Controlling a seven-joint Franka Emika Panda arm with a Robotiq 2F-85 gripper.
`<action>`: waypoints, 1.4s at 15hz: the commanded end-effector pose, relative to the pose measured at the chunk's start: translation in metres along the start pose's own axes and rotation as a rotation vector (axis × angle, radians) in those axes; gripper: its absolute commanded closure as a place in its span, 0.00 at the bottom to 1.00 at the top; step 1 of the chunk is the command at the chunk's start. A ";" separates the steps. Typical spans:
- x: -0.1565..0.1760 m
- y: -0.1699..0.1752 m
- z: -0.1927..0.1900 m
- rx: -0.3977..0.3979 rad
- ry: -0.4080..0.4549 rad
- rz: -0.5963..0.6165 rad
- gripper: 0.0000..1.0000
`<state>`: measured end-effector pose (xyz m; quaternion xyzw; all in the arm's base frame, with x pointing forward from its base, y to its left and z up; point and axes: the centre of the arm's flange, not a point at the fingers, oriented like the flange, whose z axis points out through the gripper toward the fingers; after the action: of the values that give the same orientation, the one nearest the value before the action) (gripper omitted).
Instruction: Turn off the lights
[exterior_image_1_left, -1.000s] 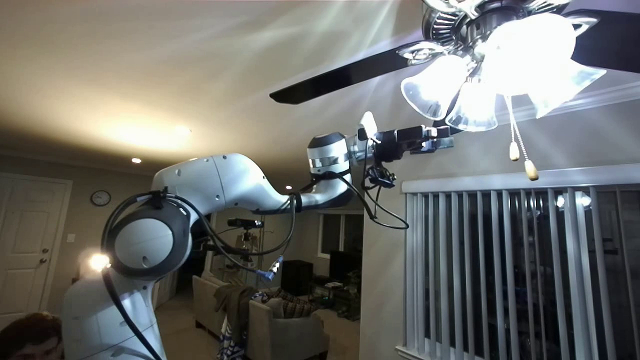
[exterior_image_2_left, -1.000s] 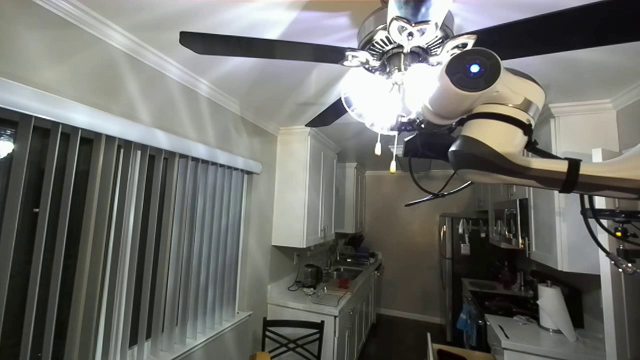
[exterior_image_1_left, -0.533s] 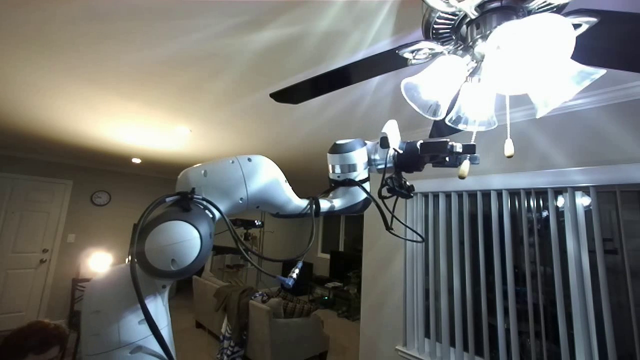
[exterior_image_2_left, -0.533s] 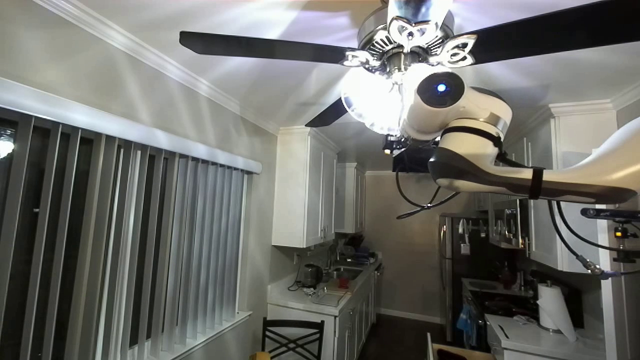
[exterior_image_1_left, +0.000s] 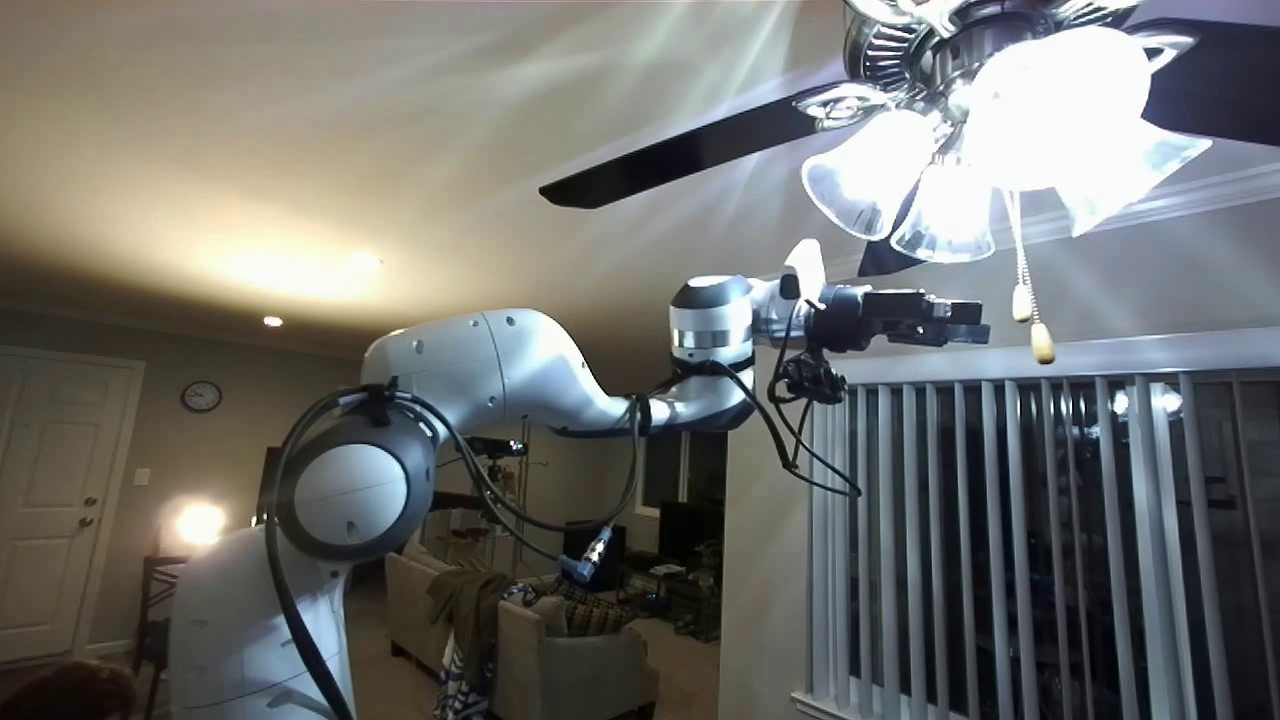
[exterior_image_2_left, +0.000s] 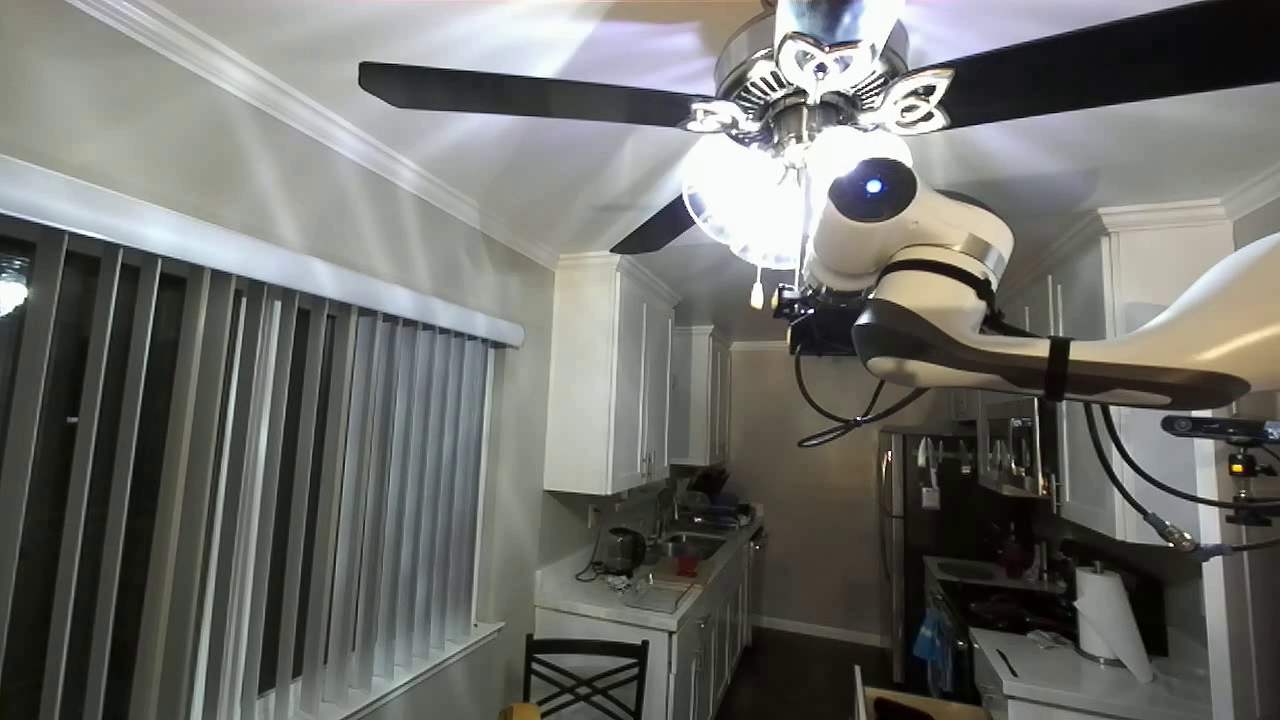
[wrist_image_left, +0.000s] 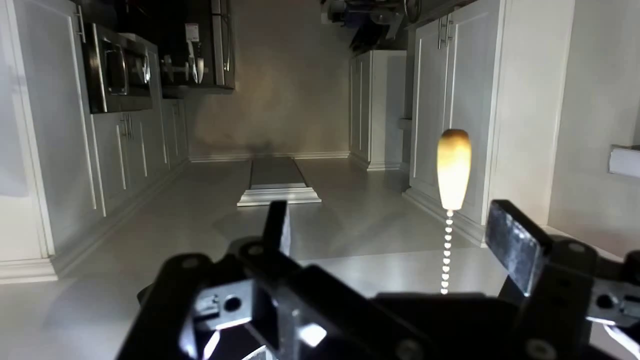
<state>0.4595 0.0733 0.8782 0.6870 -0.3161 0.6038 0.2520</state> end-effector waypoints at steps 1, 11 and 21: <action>0.003 -0.003 0.004 0.019 -0.025 -0.020 0.00; -0.002 -0.004 0.008 0.013 -0.032 -0.007 0.66; -0.002 -0.017 0.007 0.033 -0.037 -0.014 0.00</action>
<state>0.4711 0.0779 0.8706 0.6972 -0.3117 0.5978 0.2437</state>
